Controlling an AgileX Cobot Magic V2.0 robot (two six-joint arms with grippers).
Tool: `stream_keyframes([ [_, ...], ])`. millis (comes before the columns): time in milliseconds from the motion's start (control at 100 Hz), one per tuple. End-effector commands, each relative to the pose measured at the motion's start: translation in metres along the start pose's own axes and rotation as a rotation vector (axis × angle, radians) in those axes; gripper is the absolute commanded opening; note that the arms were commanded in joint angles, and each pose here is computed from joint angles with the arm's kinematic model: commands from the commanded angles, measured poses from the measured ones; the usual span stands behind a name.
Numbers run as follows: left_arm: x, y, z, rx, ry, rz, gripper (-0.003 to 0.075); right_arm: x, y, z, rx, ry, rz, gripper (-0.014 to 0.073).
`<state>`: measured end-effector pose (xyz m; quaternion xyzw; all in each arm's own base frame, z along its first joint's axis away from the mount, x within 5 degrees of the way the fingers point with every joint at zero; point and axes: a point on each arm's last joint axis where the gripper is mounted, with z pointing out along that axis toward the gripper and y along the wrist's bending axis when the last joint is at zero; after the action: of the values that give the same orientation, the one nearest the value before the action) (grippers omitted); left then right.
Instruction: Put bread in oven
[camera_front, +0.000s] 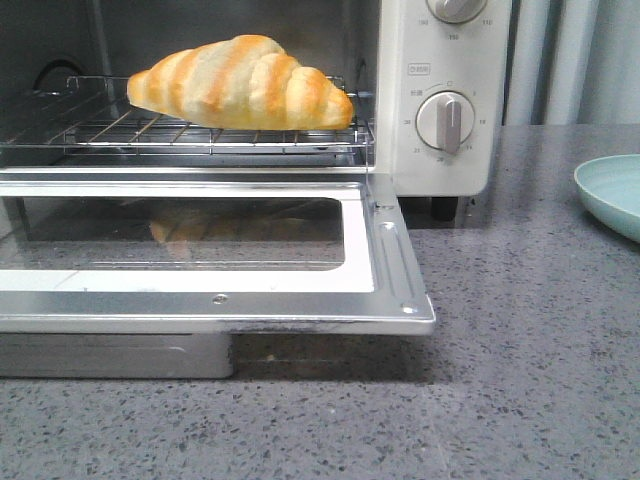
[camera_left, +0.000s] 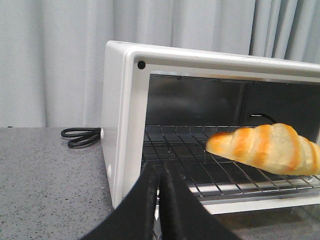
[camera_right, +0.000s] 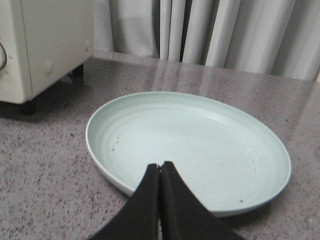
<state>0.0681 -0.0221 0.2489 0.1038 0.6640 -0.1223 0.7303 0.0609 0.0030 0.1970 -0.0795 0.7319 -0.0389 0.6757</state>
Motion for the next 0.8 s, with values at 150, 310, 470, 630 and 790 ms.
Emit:
stream_keyframes([
  [150,-0.016,0.002,0.001,-0.026,-0.088,0.007,-0.0021,0.004,-0.001,-0.004,0.029,-0.009,-0.006,-0.0069],
  [310,-0.016,0.002,0.001,-0.026,-0.088,0.007,-0.0021,0.006,-0.002,-0.005,0.059,0.006,-0.003,-0.0069],
  [470,-0.016,0.002,0.001,-0.026,-0.088,0.007,-0.0021,0.01,-0.002,-0.006,0.056,0.05,-0.002,-0.0069],
  [630,-0.016,0.002,0.001,-0.026,-0.088,0.007,-0.0021,0.013,-0.001,-0.006,0.05,0.086,-0.001,-0.0069],
  [790,-0.016,0.002,0.001,-0.026,-0.088,0.007,-0.0021,0.015,-0.001,-0.006,0.053,0.101,0.003,-0.0069],
])
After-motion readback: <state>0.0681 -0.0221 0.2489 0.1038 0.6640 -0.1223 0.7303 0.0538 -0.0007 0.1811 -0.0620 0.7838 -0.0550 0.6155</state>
